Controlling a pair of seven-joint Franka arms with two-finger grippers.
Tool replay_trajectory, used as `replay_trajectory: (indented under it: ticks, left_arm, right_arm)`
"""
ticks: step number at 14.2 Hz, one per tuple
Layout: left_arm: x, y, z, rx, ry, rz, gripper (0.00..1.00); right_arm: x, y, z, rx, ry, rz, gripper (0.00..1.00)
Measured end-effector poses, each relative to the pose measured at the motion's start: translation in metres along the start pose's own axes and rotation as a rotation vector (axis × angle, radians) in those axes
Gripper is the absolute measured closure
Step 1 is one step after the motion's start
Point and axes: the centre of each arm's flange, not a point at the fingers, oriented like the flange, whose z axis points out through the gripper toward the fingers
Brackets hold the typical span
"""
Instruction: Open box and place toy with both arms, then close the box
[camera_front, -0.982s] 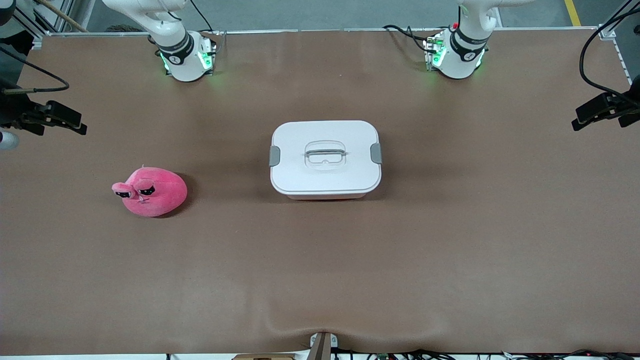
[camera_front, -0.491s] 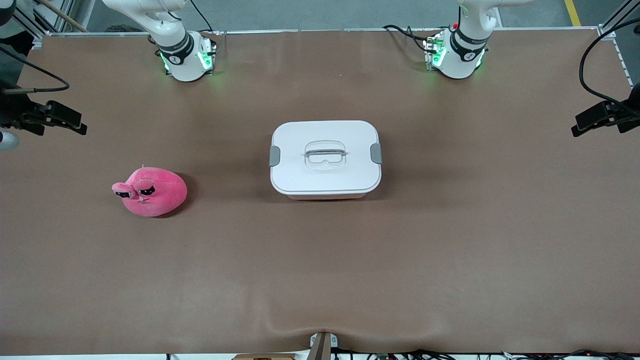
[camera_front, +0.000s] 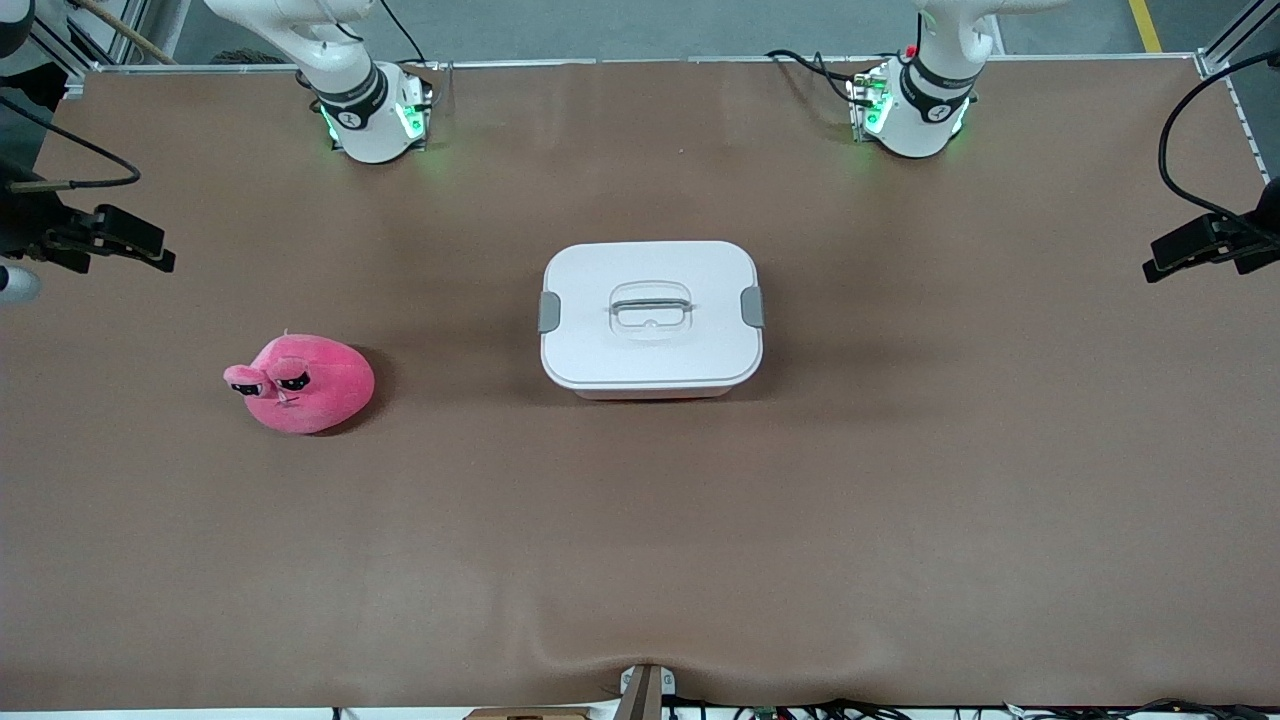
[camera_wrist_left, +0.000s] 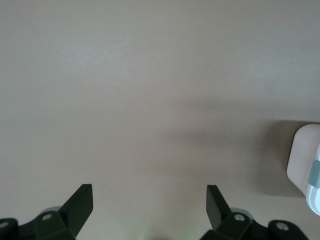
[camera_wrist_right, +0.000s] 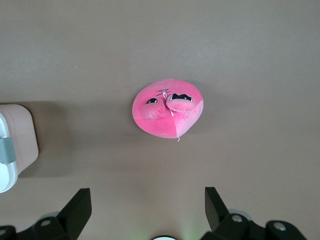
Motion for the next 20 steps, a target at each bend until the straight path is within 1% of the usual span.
replay_trajectory:
  ticks: [6,12,16,20]
  left_arm:
    - [0.001,0.0,-0.001,0.0,0.006,-0.074,0.0]
    - [0.003,0.014,0.005,-0.003,-0.003,-0.187,0.0]
    - [0.009,0.037,0.013,-0.047,-0.012,-0.266,0.0]
    - [0.012,0.059,0.022,-0.07,-0.035,-0.333,0.0]
  right_arm:
    - [0.0,-0.001,0.0,-0.001,-0.001,-0.002,0.0]
    - [0.0,-0.008,0.001,-0.003,-0.001,-0.015,0.0]
    - [0.001,-0.009,0.001,-0.003,-0.001,-0.016,0.0]
    - [0.001,-0.009,0.001,-0.003,-0.001,-0.016,0.0]
